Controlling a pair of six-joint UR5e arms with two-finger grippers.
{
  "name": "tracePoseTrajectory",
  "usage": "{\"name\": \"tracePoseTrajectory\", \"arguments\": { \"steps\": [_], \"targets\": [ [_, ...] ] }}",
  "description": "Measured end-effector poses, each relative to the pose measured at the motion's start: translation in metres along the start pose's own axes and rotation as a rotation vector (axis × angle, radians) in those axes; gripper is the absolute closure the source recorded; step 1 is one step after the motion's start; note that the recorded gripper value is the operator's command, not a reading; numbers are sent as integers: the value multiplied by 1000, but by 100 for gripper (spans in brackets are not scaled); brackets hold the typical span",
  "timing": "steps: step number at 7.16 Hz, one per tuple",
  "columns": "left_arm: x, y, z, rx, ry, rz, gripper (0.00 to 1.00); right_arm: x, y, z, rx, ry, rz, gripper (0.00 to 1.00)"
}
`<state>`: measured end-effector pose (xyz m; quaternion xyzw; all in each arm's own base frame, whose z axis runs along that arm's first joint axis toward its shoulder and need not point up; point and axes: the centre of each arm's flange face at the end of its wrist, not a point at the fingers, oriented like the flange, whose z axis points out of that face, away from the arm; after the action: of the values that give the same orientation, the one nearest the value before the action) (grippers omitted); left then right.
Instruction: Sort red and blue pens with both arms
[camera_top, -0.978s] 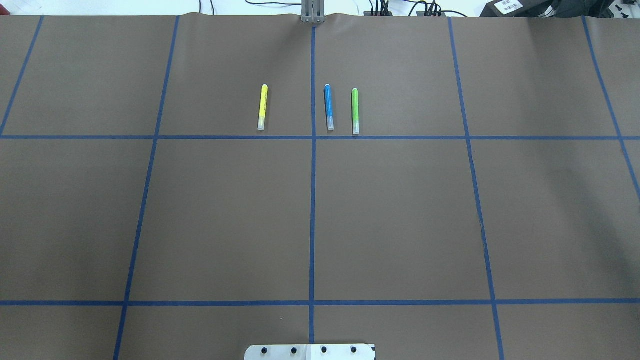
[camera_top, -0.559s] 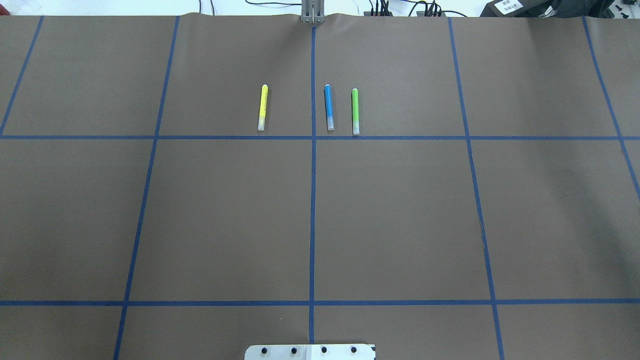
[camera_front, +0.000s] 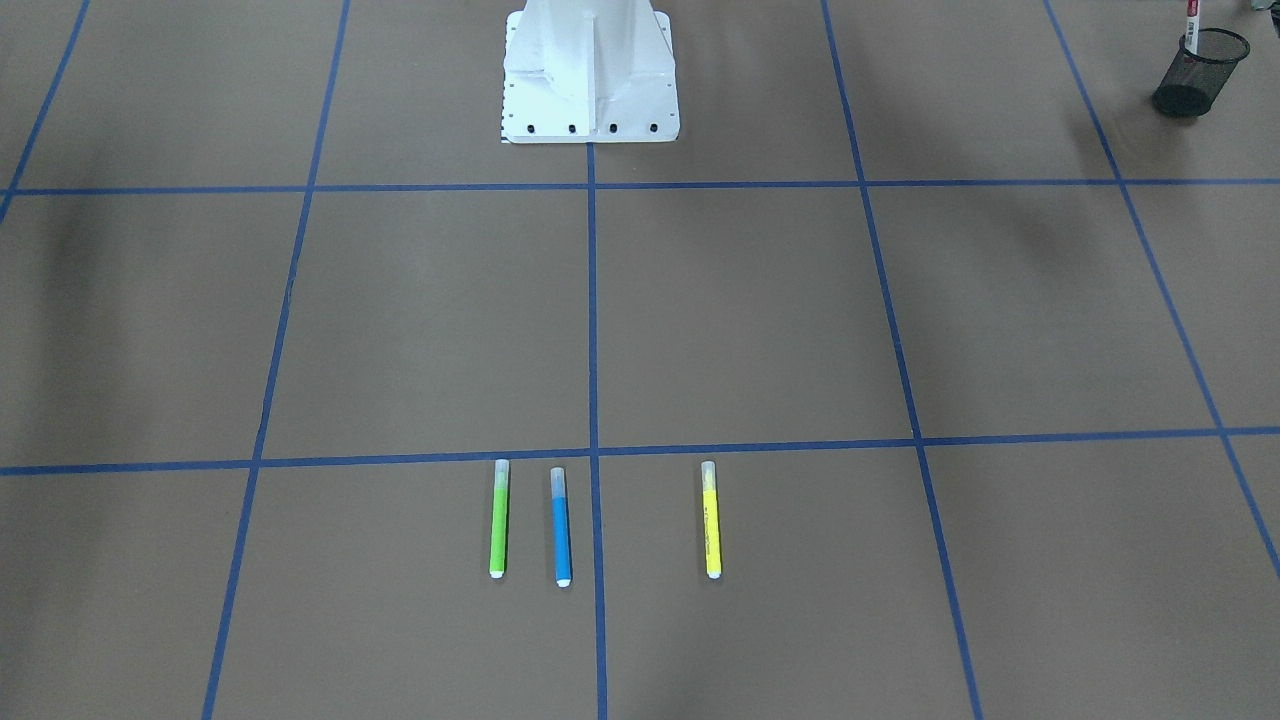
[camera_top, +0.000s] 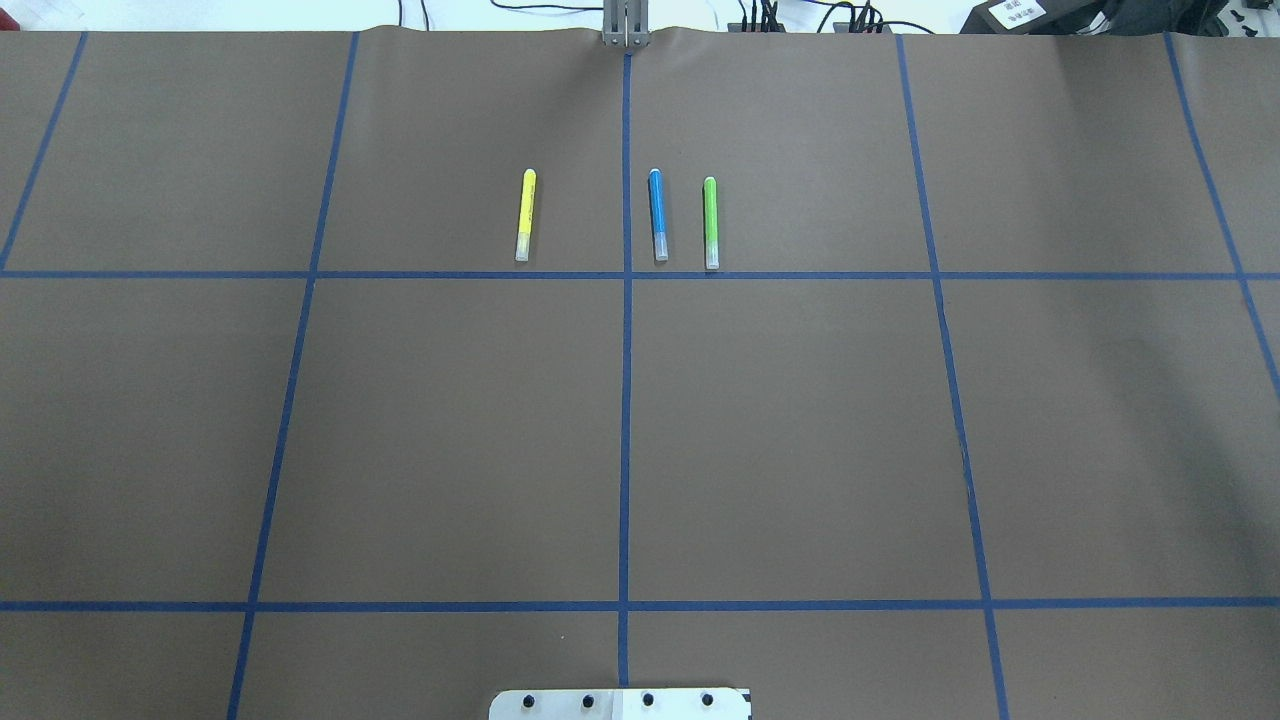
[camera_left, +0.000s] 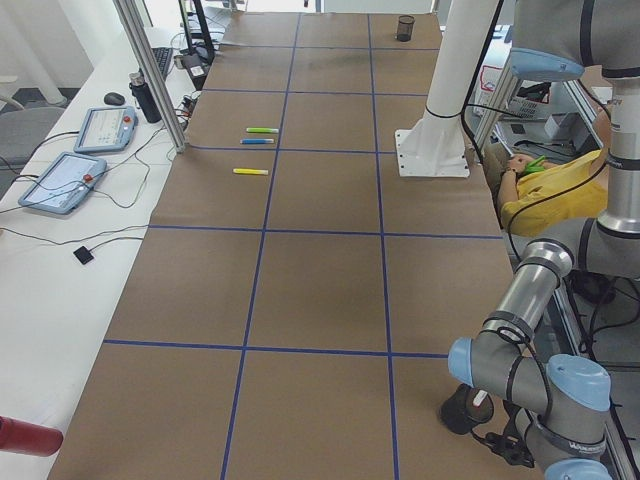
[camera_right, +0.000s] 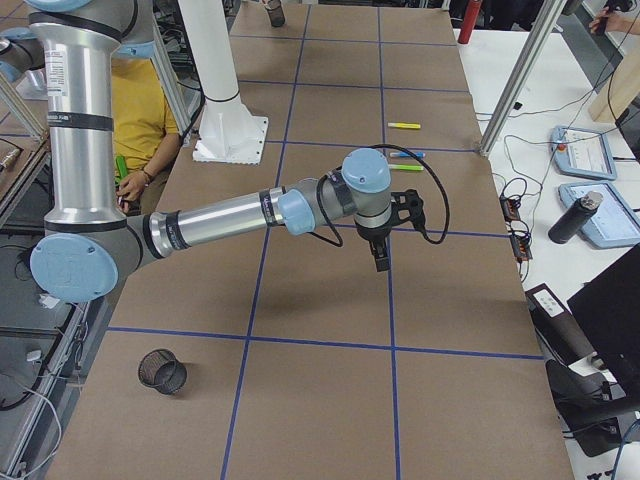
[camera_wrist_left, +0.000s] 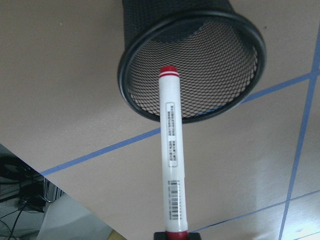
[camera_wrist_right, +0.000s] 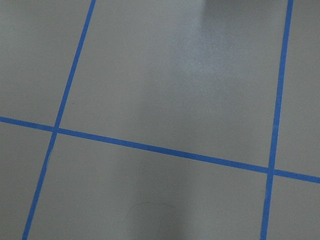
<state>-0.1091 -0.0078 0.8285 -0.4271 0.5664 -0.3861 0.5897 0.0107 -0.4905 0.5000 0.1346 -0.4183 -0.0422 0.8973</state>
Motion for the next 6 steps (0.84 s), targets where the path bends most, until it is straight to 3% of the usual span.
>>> {"name": "tracePoseTrajectory", "arguments": {
  "steps": [6],
  "targets": [
    [24, -3, -29, 43, -10, 39, 0, -1, -1, -1, 3, -1, -3, 0]
  ]
}}
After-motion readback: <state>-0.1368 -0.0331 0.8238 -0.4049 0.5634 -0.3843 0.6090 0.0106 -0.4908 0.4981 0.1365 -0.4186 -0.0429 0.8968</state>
